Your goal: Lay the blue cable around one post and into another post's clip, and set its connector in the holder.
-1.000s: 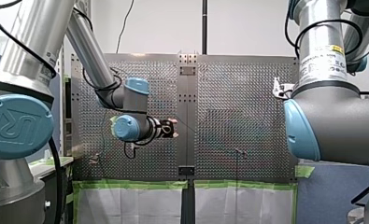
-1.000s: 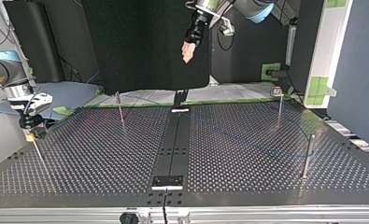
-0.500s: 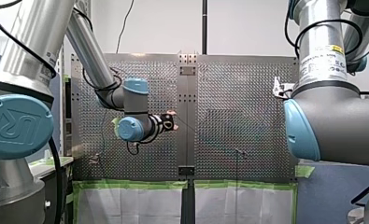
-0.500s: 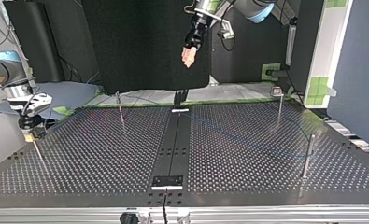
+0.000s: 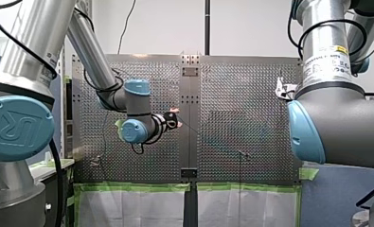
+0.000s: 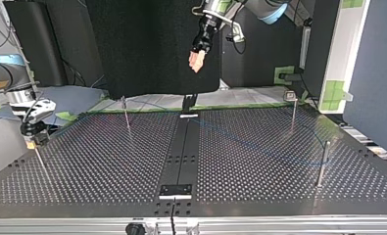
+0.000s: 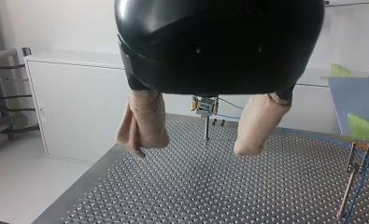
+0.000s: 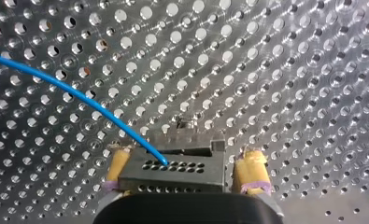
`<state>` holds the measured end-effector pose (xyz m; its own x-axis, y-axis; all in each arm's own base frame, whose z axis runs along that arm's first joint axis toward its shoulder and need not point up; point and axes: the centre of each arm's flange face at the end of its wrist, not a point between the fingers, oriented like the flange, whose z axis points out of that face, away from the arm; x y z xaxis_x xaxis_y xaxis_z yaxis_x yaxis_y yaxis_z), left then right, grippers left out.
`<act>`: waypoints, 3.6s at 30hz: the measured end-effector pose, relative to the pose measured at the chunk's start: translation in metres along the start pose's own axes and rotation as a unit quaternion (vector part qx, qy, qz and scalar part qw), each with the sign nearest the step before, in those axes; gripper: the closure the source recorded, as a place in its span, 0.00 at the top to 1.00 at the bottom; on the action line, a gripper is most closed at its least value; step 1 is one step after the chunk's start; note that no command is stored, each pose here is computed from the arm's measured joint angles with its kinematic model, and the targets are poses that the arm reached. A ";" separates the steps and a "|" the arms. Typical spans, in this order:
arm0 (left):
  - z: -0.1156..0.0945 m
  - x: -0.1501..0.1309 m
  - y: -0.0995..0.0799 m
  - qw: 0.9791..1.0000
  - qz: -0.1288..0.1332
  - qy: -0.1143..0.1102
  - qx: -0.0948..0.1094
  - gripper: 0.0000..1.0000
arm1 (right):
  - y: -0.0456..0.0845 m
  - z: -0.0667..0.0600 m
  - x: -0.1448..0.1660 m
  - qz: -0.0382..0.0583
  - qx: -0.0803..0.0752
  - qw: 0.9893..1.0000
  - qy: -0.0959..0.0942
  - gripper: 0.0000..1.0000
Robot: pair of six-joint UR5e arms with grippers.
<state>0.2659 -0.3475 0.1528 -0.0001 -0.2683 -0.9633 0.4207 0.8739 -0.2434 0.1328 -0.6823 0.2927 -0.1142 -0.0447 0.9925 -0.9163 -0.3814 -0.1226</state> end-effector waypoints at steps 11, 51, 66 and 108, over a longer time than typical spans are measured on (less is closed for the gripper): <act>0.000 0.000 -0.001 1.000 0.000 0.000 0.002 1.00 | -0.006 0.001 0.000 0.000 0.004 1.000 0.001 0.99; -0.001 0.001 -0.003 1.000 0.000 0.002 0.007 1.00 | -0.006 -0.001 -0.005 0.013 0.000 1.000 -0.025 0.99; 0.000 0.001 -0.001 1.000 -0.010 0.002 0.003 1.00 | -0.006 -0.001 -0.005 0.013 0.000 1.000 -0.024 0.99; 0.005 0.000 0.107 0.987 0.082 0.047 -0.132 1.00 | -0.006 -0.001 -0.005 0.013 0.000 1.000 -0.025 0.99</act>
<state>0.3154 -0.2557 0.1268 -0.0417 -0.0859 -0.9954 0.1707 0.9810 -0.0918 0.1385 -0.6783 0.2884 -0.1187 -0.0997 0.9879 -0.9134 -0.3792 -0.1480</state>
